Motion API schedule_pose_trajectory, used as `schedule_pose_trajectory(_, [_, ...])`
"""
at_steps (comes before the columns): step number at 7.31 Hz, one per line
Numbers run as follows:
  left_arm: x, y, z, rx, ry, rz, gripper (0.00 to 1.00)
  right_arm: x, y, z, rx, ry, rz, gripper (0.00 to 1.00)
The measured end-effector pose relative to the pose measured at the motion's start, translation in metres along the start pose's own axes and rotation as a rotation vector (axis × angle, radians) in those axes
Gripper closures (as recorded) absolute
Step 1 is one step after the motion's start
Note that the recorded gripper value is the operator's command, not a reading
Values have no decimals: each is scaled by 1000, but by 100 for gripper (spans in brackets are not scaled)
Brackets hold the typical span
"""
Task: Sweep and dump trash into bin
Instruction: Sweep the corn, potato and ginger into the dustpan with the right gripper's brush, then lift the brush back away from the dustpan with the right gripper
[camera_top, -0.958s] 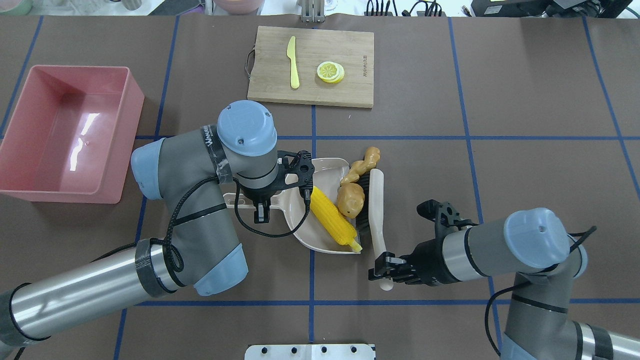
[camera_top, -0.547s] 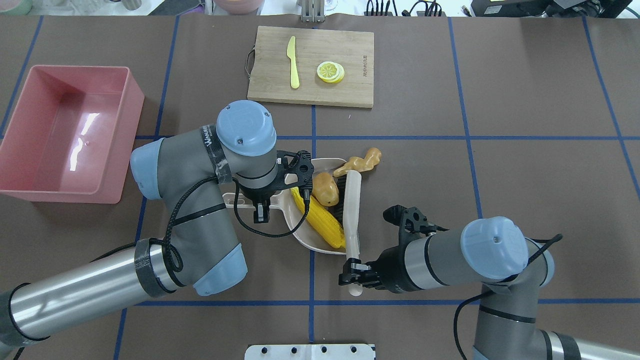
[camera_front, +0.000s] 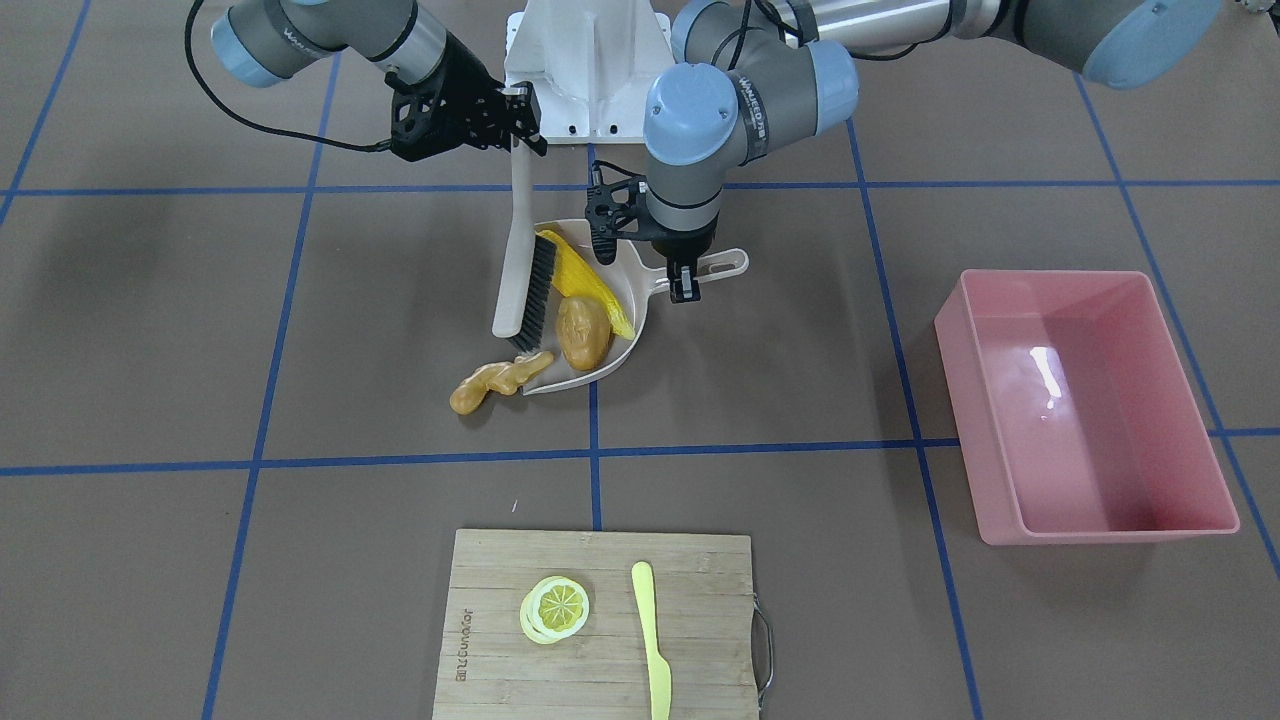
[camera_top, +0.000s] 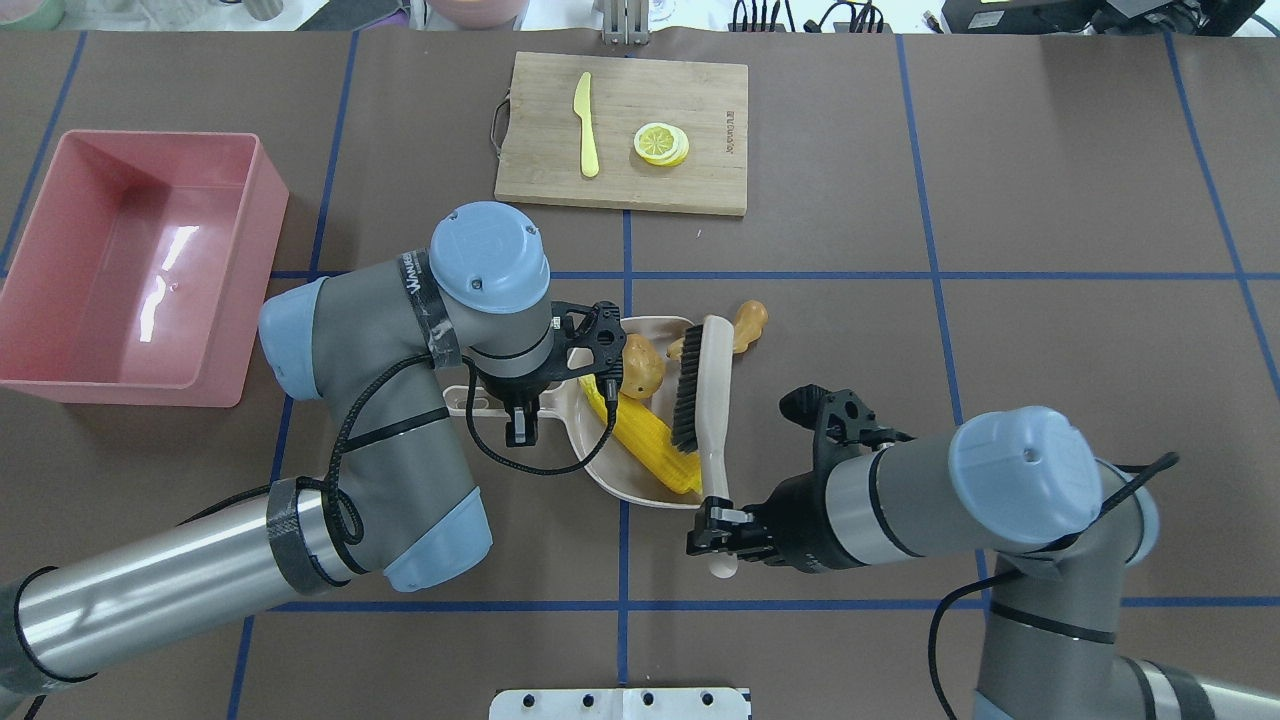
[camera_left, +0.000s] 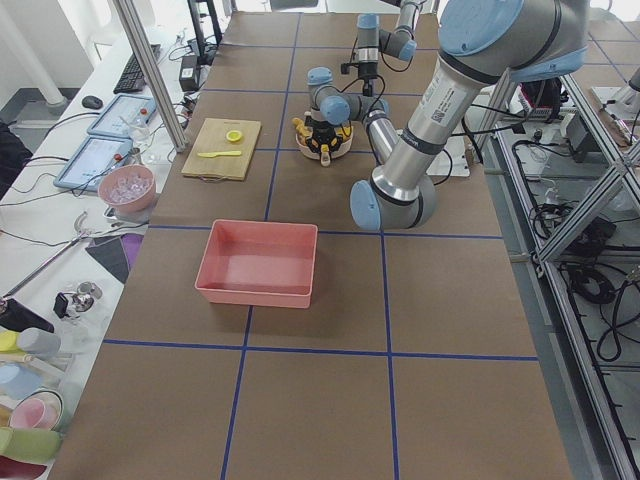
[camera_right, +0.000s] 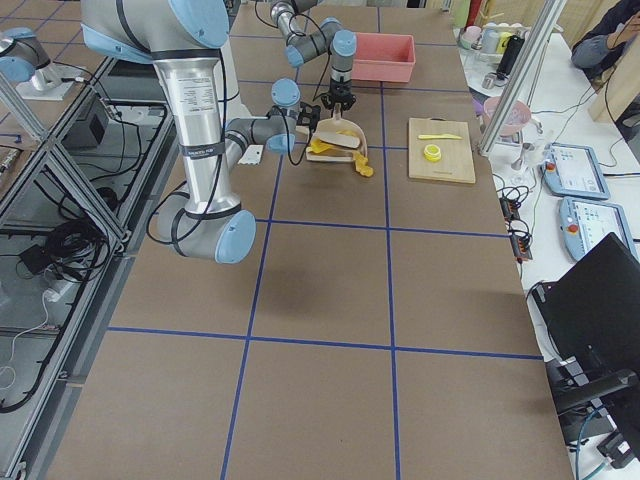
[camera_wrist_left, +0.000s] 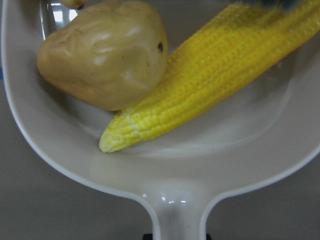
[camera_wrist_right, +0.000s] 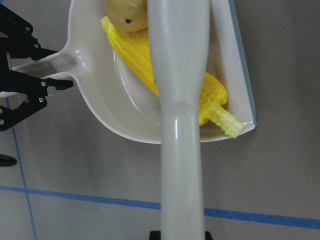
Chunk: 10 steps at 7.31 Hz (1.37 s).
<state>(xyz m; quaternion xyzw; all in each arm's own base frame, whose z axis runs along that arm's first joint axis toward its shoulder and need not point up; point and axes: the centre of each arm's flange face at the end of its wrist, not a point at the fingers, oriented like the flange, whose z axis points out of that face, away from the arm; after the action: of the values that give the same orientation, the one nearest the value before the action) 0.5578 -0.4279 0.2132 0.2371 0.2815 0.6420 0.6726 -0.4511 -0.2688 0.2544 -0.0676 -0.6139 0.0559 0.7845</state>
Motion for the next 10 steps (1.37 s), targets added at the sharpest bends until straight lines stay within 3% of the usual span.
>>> schedule_pose_trajectory(2, [0, 6, 3, 9, -4, 2, 100, 31, -31, -52, -6, 39, -45, 100])
schedule_pose_trajectory(6, [-3, 10, 3, 27, -14, 4, 100, 145, -105, -128, -29, 163, -315, 100])
schedule_pose_trajectory(8, [-7, 11, 2, 28, -19, -1, 100, 175, -132, -128, -41, 193, -360, 100])
schedule_pose_trajectory(10, [-9, 13, 3, 25, -22, -11, 100, 152, -148, -105, -47, 179, -390, 100])
